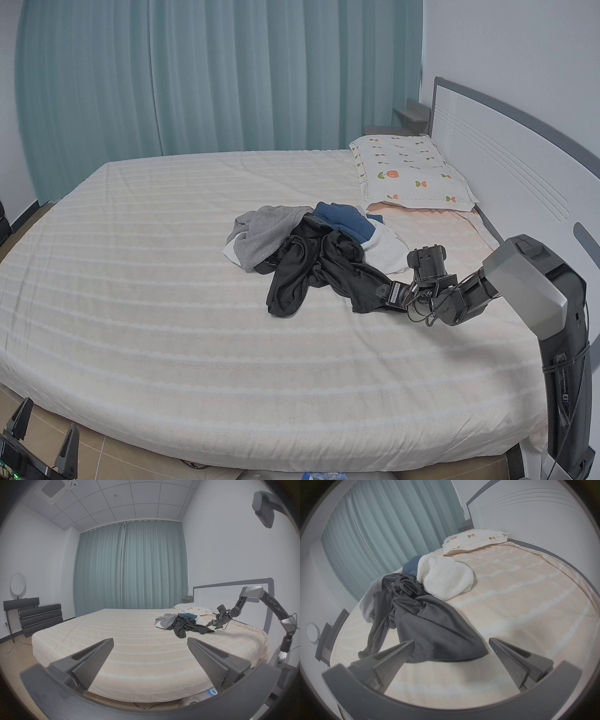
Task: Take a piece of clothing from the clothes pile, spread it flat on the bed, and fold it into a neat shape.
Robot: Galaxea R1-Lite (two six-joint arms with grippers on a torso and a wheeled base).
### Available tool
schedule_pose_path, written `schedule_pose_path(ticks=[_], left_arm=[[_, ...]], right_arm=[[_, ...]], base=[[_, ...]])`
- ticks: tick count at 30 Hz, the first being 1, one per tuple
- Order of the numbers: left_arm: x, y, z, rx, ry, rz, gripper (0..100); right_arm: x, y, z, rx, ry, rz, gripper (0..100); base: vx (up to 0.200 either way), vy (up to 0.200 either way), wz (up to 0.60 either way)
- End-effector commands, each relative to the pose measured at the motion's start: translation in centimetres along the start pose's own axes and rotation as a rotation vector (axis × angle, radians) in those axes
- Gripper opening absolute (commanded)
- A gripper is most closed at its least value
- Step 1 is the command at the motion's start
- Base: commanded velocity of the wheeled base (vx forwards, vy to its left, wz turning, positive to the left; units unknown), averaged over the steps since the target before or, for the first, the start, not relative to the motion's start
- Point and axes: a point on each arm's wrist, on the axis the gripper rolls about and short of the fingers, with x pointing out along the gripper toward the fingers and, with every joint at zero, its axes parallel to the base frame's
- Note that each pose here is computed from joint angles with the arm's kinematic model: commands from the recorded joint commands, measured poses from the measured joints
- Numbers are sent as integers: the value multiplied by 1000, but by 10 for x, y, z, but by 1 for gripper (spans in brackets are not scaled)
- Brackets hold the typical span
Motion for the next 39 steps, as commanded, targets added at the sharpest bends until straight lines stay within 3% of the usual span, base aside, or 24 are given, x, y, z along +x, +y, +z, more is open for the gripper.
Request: schedule_pose_path(ticks=[1, 11, 12, 25, 30, 34, 39], left_arm=[[0, 0, -5, -2, 0, 0, 100], [0, 0, -5, 0, 0, 0, 100], [0, 0, -5, 0, 0, 0, 100], [0, 0, -5, 0, 0, 0, 100], [0, 0, -5, 0, 0, 0, 100], [0, 0, -5, 0, 0, 0, 100], [0, 0, -5, -2, 0, 0, 100]], right_arm=[[23, 3, -14, -9, -5, -25, 100], [37, 7, -18, -10, -28, -34, 100], [38, 6, -19, -10, -27, -36, 0], [32, 8, -11, 8, -48, -24, 0], [-7, 17, 13, 113, -68, 20, 0], [-79, 29, 41, 167, -42, 185, 0], [-150, 43, 63, 199, -109, 333, 0]], base=[[0, 0, 0], [0, 0, 0], [0, 0, 0], [0, 0, 0], [0, 0, 0], [0, 0, 0], [0, 0, 0]])
